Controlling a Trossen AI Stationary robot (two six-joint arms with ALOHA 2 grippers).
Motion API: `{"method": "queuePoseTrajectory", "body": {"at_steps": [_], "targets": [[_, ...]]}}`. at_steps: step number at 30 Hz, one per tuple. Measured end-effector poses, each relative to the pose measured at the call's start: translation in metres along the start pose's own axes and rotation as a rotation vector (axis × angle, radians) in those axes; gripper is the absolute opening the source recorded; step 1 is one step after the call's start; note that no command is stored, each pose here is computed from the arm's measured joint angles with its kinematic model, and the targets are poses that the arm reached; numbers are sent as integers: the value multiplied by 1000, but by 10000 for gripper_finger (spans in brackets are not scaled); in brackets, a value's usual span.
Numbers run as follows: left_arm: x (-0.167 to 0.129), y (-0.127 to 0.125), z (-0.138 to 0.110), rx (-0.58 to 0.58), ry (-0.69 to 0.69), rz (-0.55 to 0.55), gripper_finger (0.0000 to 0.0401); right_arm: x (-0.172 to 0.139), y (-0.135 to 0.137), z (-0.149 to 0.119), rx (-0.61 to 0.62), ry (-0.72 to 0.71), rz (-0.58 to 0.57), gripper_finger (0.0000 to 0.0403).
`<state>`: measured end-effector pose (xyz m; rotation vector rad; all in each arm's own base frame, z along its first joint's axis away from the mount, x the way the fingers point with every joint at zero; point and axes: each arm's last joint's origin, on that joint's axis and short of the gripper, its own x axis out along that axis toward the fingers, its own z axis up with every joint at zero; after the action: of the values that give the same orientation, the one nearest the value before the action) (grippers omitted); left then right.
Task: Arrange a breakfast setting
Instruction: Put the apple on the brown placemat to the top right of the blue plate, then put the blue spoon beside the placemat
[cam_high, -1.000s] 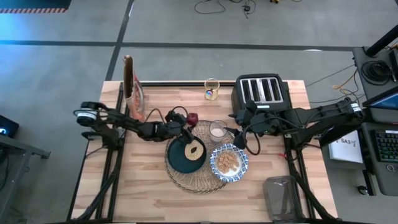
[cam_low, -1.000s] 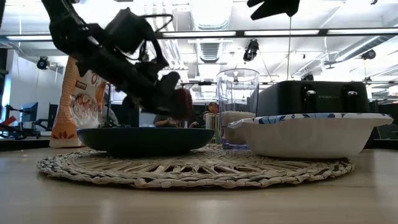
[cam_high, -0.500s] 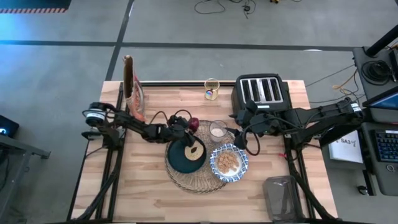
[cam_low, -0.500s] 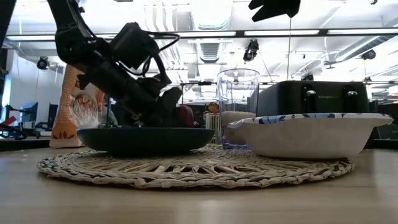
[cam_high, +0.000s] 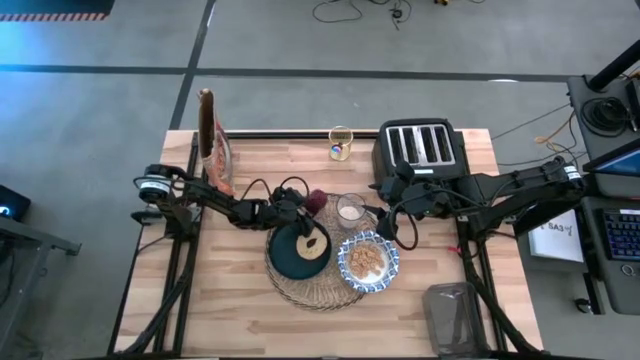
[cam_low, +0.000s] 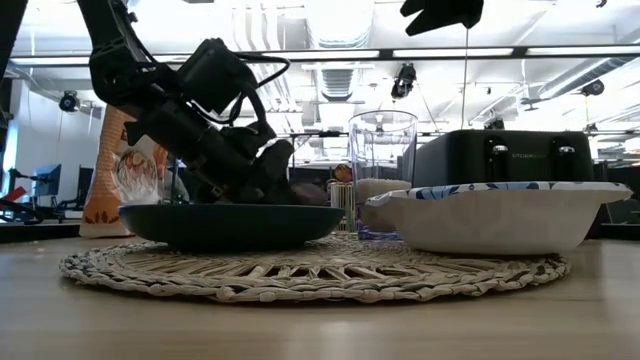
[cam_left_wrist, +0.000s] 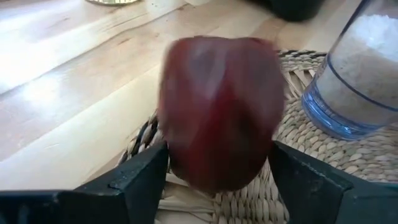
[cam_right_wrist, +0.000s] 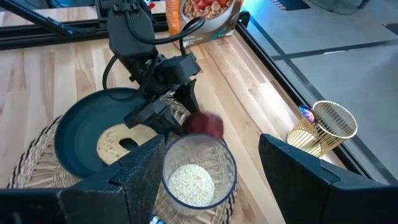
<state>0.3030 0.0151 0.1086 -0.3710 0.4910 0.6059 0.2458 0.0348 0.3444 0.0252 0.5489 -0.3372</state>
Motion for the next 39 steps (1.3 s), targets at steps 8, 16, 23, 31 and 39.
{"method": "queuePoseTrajectory", "body": {"at_steps": [8,16,23,31,39], "targets": [[-3,-1,4,4,-14,-8,271,0,0,0,0,0,0,249],[-17,-4,23,33,-77,-43,272,0,0,0,-3,0,0,249],[-40,-6,43,82,-98,-135,272,-14,-7,1,-10,-16,4,249],[-74,-4,71,117,-189,-181,272,-34,-23,-8,78,-4,-86,249],[-111,-6,88,171,-257,-322,272,-14,-23,-27,51,28,-257,249]]}}
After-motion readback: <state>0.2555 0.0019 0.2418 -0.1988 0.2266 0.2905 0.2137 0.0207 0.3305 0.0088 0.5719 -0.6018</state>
